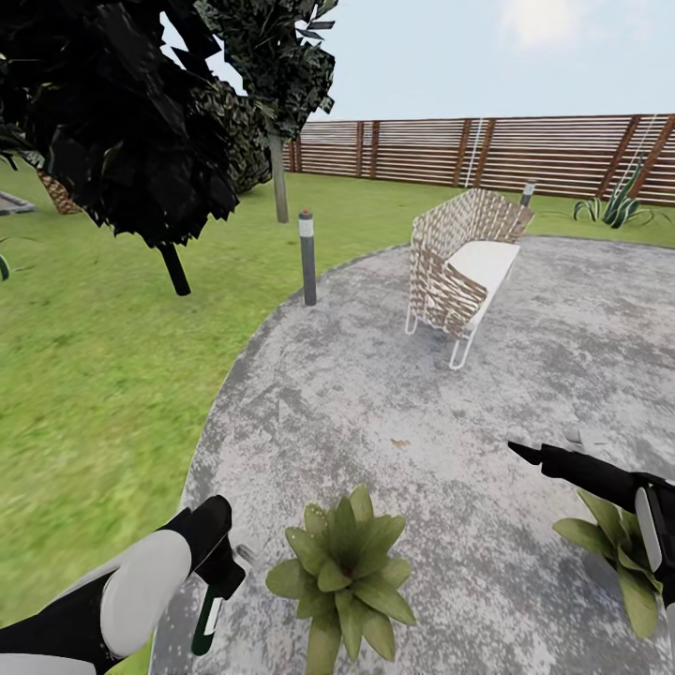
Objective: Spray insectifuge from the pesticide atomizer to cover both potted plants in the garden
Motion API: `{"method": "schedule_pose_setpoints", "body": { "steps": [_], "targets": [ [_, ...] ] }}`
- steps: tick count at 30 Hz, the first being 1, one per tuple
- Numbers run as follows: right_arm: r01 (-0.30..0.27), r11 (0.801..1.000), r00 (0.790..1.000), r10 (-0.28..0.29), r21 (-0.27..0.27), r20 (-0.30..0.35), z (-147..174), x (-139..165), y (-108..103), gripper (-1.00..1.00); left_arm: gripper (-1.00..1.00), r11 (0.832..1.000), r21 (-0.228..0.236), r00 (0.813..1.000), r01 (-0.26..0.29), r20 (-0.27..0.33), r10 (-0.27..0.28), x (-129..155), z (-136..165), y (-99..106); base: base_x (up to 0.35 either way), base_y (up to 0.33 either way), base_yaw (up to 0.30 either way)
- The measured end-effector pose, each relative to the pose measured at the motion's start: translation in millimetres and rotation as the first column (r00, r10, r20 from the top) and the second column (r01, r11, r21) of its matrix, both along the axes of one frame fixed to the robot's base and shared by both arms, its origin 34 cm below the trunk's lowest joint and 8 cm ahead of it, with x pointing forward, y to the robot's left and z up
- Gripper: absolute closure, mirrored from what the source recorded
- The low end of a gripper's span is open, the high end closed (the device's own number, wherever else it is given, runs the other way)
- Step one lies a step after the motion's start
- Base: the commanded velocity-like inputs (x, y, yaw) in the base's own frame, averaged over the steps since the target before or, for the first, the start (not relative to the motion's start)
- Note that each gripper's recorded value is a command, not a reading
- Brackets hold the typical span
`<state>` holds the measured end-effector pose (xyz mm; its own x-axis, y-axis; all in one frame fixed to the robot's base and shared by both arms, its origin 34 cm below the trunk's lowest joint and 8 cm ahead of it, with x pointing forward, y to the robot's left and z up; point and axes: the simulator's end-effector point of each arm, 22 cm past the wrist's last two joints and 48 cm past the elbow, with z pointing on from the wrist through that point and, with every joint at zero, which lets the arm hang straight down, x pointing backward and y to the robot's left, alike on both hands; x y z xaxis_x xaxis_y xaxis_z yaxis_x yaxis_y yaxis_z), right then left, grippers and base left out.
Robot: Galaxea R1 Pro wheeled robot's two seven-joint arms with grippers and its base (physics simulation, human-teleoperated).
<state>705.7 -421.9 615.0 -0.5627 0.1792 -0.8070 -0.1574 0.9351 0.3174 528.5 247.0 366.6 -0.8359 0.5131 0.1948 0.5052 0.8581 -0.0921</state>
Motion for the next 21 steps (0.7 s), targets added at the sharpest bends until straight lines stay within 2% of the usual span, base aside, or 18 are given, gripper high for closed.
{"method": "schedule_pose_setpoints", "body": {
  "steps": [2, 7, 11, 21],
  "targets": [
    [0.000, 1.000, 1.000, 0.000, 0.000, 0.000, 0, 0, 0, -1.00, 1.00, 1.000, -0.003, 1.000, 0.000, -0.005, 0.000, -2, -1, -1, 0.000, 0.000, 0.000],
    [0.000, 1.000, 1.000, 0.000, -0.001, 0.000, 0, 0, 0, -1.00, 1.00, 1.000, -0.025, 0.998, 0.017, -0.063, -0.019, -27, -8, -11, 0.000, 0.000, 0.000],
    [0.000, 1.000, 1.000, 0.000, -0.001, -0.003, -2, 0, 0, -1.00, 1.00, 1.000, -0.016, 0.997, 0.015, -0.078, -0.017, -33, -10, -1, 0.000, 0.000, 0.031],
    [0.000, 1.000, 1.000, 0.000, -0.001, -0.016, -9, 0, 0, -1.00, 1.00, 1.000, -0.015, 0.995, 0.013, -0.102, -0.014, -44, -18, 0, 0.000, 0.000, 0.109]
  ]
}}
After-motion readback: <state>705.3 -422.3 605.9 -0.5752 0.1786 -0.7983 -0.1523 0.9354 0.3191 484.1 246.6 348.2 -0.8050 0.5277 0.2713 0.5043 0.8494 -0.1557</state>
